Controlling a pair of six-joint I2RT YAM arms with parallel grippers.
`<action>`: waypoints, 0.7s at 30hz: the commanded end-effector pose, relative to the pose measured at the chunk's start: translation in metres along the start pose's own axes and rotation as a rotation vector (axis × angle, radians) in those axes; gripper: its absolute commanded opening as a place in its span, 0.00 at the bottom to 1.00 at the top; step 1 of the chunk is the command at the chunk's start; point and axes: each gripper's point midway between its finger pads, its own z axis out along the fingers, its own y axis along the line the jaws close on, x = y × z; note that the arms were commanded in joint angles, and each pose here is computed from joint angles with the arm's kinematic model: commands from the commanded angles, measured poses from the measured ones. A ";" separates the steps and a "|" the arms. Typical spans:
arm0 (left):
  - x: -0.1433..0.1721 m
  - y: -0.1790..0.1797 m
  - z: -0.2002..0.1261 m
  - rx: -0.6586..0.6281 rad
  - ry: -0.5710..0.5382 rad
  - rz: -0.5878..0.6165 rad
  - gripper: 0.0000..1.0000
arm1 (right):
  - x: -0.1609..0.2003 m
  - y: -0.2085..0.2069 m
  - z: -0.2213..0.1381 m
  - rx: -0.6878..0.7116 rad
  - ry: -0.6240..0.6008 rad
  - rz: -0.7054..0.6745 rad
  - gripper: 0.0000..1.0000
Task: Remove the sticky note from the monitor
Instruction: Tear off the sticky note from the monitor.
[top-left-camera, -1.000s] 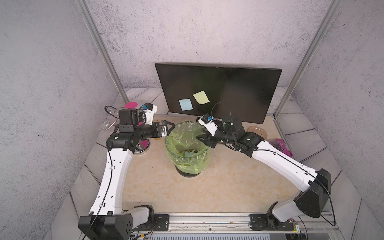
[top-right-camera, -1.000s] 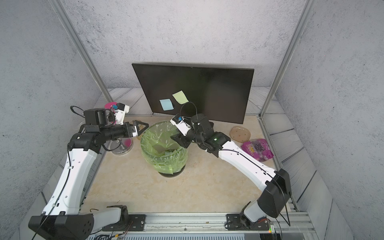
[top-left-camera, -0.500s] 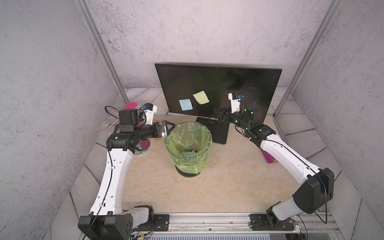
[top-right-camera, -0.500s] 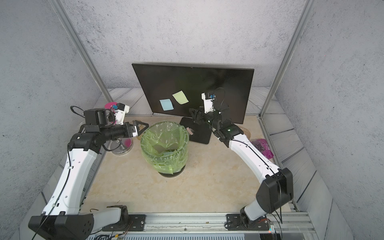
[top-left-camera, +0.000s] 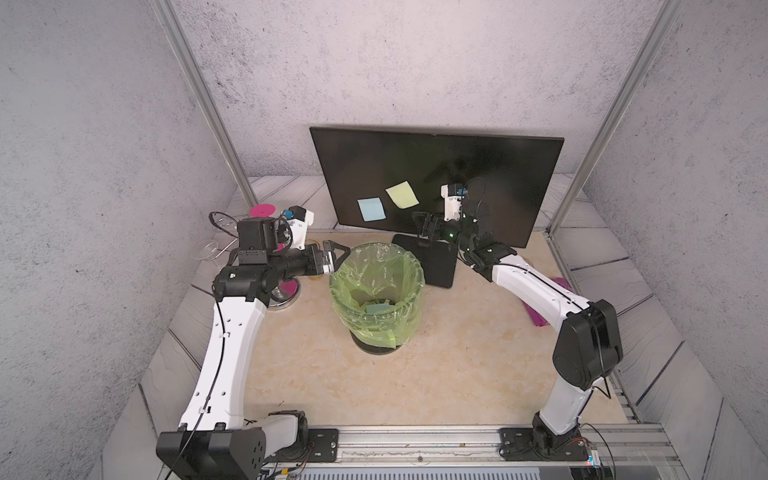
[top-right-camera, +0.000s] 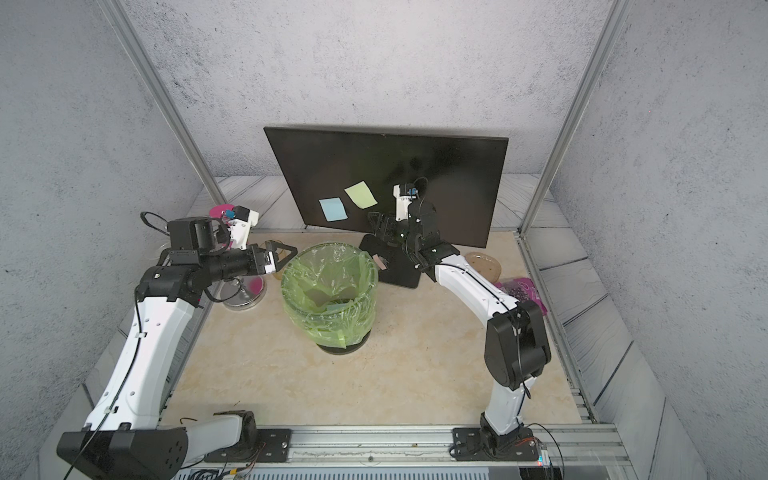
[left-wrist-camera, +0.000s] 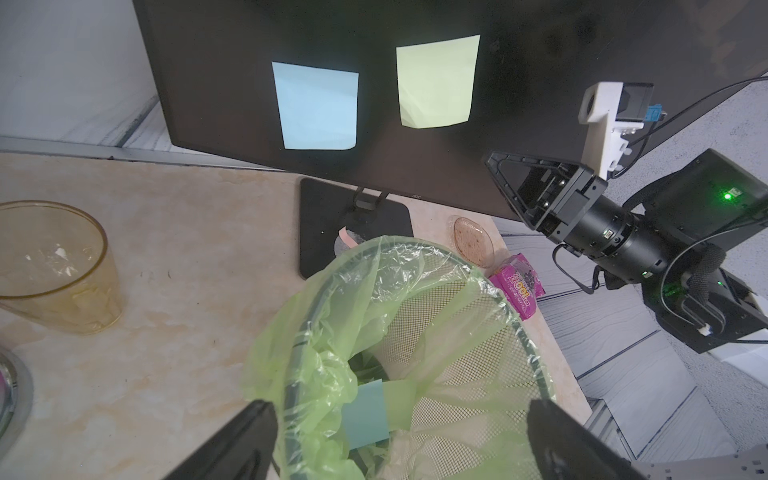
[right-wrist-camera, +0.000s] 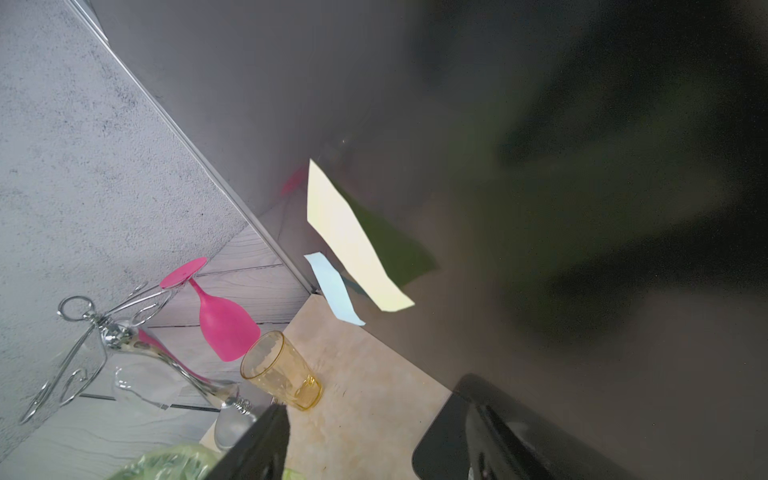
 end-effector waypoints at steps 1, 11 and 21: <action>-0.001 0.001 0.000 0.007 -0.002 0.000 1.00 | -0.022 0.005 0.005 0.009 -0.076 -0.028 0.71; 0.000 0.002 0.000 0.006 0.001 0.003 1.00 | -0.025 0.008 0.024 0.033 -0.069 -0.149 0.67; 0.000 0.003 0.000 -0.001 0.005 0.009 1.00 | -0.020 0.010 0.046 0.042 -0.033 -0.225 0.63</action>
